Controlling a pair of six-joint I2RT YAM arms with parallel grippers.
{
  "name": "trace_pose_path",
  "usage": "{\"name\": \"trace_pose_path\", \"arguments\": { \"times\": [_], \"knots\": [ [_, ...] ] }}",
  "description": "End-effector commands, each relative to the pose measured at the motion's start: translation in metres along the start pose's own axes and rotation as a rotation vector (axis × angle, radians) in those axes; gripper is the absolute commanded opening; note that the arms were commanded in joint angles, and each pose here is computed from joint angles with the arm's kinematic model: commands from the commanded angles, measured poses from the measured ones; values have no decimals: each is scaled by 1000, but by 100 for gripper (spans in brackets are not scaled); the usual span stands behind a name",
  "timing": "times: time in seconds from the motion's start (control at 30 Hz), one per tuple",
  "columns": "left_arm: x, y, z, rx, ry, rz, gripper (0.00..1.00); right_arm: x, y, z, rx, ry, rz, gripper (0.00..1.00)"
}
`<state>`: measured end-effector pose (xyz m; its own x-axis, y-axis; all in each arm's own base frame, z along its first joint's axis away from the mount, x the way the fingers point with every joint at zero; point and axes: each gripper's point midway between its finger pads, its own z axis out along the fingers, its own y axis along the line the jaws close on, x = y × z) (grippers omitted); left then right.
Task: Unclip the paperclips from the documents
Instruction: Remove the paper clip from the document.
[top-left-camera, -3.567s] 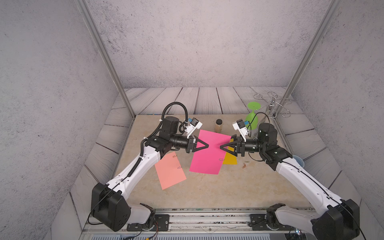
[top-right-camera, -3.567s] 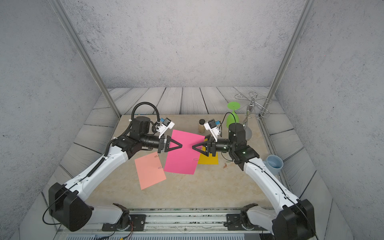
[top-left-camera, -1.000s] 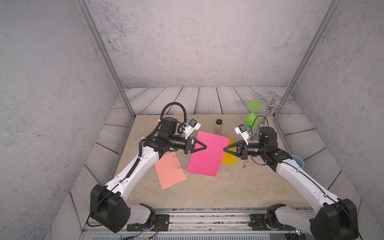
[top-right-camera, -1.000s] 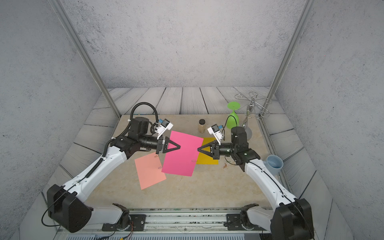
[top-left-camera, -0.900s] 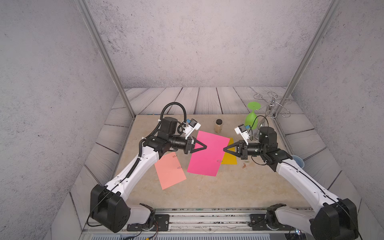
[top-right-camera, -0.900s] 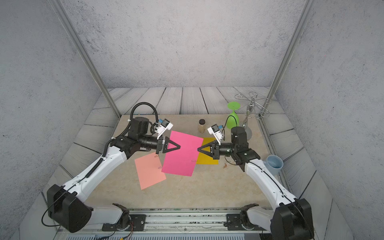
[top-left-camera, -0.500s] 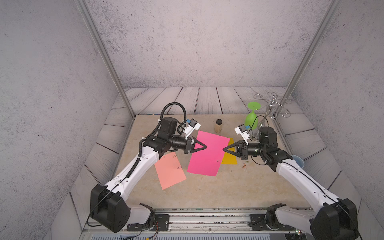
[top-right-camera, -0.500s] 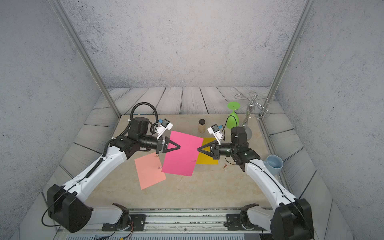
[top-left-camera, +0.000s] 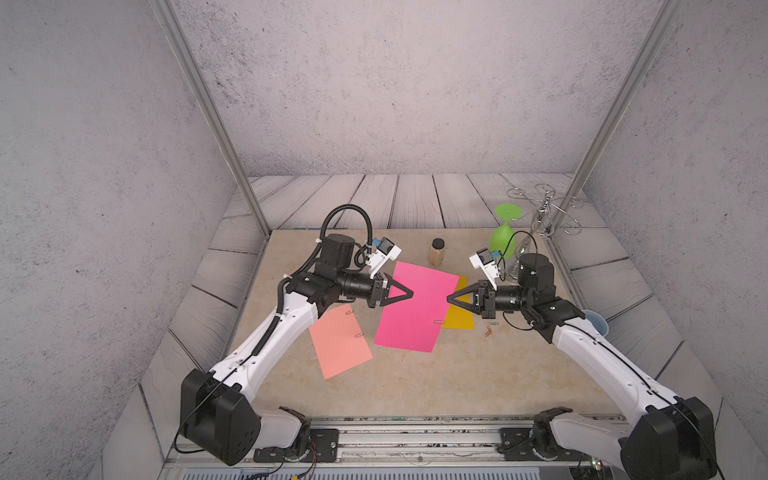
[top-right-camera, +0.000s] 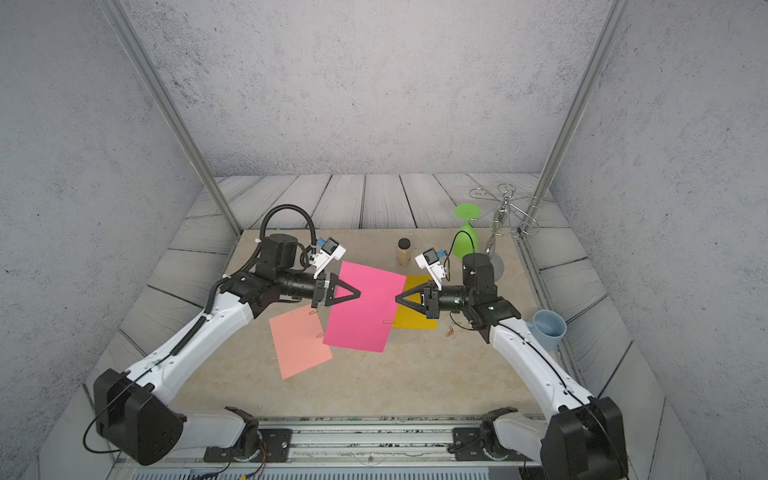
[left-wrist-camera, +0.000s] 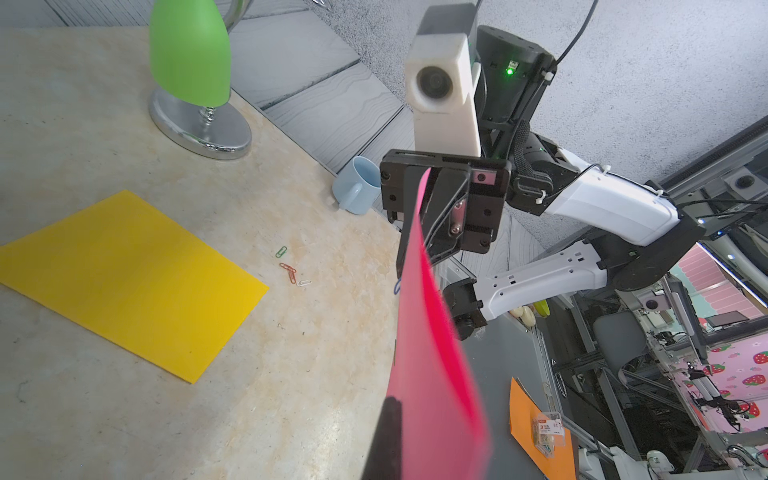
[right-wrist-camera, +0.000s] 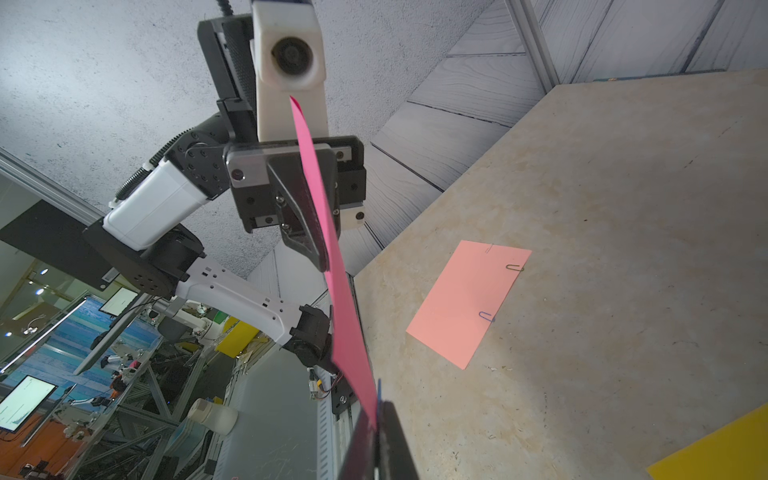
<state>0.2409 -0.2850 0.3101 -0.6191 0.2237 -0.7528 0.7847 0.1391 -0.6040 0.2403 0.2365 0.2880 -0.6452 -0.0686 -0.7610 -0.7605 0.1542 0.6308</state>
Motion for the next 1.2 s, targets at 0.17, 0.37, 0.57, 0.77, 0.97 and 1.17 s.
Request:
{"name": "trace_pose_path", "arguments": {
  "times": [0.17, 0.37, 0.57, 0.77, 0.97, 1.17],
  "knots": [
    [-4, -8, -11, -2, -24, 34, 0, 0, 9, -7, -2, -12, -29, 6],
    [-5, -8, -11, -1, -26, 37, 0, 0, 9, -8, 0, -14, -29, 3],
    [-6, -8, -12, -4, -25, 37, 0, 1, 7, -8, 6, -14, -27, 1],
    [-6, -8, -14, -8, -27, 40, 0, 2, 6, -8, 10, -11, -24, 1],
    [-7, -9, -15, -7, -28, 39, 0, 2, 5, -8, 11, -11, -22, 1],
    [-8, -10, -16, -7, -29, 43, 0, 1, 4, -8, 11, -9, -20, 1]
  ]
}}
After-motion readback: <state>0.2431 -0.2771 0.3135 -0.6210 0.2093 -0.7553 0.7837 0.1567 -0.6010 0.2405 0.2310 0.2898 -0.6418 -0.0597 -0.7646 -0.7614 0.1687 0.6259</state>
